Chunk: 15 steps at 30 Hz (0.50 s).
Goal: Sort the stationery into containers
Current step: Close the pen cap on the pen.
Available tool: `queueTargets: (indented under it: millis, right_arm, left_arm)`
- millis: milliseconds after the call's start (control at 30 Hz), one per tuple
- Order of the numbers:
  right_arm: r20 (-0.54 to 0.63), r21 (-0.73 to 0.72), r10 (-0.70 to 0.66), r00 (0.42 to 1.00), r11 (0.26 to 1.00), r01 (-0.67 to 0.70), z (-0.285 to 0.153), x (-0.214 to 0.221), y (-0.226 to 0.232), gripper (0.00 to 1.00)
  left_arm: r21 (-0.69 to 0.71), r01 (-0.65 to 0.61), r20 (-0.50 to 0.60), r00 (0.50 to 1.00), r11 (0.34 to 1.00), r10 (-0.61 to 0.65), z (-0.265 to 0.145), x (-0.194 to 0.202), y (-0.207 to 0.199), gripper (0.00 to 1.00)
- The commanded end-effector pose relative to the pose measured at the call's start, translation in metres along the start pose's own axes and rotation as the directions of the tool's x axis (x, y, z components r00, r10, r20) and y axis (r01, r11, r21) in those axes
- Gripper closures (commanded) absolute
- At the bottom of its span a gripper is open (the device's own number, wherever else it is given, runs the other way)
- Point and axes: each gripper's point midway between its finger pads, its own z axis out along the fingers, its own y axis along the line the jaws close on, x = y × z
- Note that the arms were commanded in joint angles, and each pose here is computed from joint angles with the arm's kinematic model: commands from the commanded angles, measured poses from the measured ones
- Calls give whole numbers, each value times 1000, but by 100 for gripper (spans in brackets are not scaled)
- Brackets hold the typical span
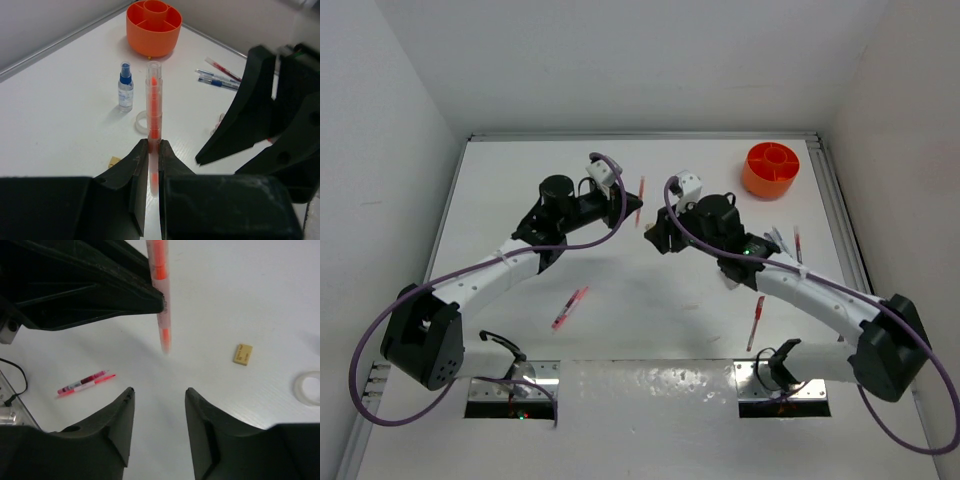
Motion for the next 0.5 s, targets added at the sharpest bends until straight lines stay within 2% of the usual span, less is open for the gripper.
queueTargets:
  millis: [0, 67, 100, 200, 300, 367, 467]
  right_arm:
    - [95, 10, -70, 993, 998, 69, -27, -45, -1, 54]
    - [99, 12, -110, 989, 994, 110, -40, -59, -3, 49]
    - [104, 9, -131, 986, 991, 131, -42, -65, -4, 44]
    - [123, -18, -149, 981, 988, 152, -43, -83, 0, 39]
    - [137, -37, -150, 979, 987, 156, -34, -95, 4, 39]
    - [200, -39, -143, 969, 987, 154, -30, -111, 7, 44]
    - [227, -48, -131, 965, 988, 146, -20, -119, 9, 47]
  left_arm:
    - [8, -102, 119, 988, 995, 100, -5, -46, -6, 100]
    - [27, -116, 124, 986, 993, 112, -5, -48, -10, 100]
    - [34, -130, 128, 984, 991, 125, -7, -50, -12, 100]
    - [63, -131, 123, 985, 989, 123, -6, -47, -17, 100]
    - [81, -128, 121, 986, 988, 118, -5, -46, -21, 100]
    - [90, -128, 122, 986, 988, 117, -5, -46, -23, 100]
    - [93, -129, 125, 985, 987, 117, -5, -47, -24, 100]
